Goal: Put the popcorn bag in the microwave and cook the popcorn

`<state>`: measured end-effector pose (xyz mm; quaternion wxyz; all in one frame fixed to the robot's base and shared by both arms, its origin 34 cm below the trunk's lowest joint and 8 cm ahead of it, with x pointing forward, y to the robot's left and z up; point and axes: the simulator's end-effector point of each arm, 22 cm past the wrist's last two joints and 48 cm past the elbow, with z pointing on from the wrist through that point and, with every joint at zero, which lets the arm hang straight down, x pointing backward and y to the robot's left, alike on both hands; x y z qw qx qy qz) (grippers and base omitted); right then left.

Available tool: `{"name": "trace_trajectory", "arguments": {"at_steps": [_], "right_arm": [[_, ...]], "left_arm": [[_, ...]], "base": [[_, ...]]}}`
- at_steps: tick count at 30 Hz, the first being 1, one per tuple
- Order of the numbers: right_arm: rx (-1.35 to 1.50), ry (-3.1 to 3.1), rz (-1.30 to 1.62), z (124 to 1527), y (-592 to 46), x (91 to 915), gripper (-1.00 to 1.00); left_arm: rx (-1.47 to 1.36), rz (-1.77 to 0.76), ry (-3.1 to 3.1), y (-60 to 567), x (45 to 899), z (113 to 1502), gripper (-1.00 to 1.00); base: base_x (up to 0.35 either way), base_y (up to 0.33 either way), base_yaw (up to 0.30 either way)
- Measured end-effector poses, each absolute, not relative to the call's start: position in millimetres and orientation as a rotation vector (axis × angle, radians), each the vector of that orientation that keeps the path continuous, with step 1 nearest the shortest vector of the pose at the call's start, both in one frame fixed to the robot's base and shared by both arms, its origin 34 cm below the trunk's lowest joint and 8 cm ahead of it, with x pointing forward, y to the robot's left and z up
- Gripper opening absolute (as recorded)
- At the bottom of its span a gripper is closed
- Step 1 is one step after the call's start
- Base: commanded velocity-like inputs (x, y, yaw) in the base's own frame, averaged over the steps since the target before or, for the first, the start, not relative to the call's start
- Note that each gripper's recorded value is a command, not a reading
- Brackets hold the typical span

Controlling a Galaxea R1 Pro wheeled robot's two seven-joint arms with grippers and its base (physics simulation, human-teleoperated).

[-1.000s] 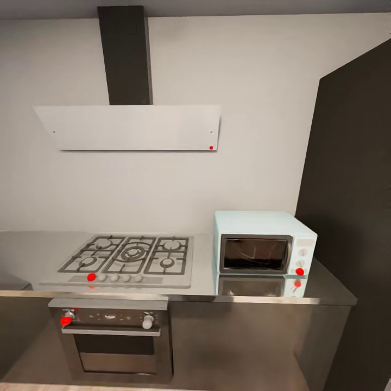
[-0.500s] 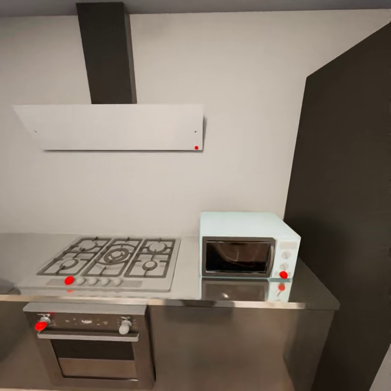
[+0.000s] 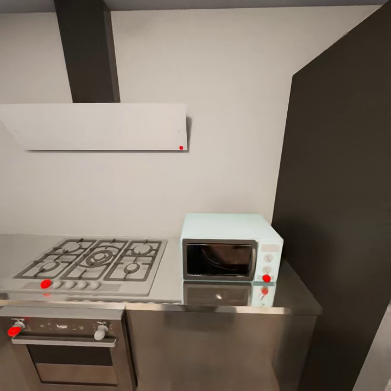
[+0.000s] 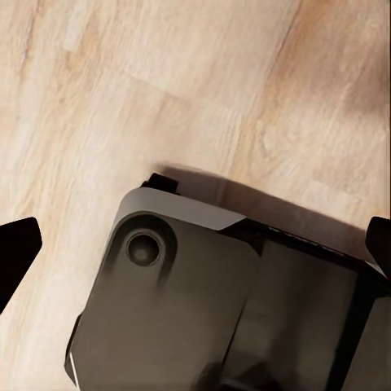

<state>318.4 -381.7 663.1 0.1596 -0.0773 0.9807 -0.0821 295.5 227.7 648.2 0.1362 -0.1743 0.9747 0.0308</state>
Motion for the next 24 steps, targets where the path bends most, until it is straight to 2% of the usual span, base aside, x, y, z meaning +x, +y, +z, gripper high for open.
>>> {"name": "trace_trajectory", "arguments": {"at_steps": [7,24], "right_arm": [[-0.228,2.794,-0.228,663.3,-378.6,320.1,1.00],[-0.236,2.796,-0.217,662.2,-372.9,319.9,1.00]], "left_arm": [[-0.513,0.088,2.820,227.7,295.7,648.3,1.00],[-0.518,0.090,2.820,228.9,295.6,648.3,1.00]], "base": [[0.000,-0.236,0.000],[0.000,-0.009,0.000]]}}
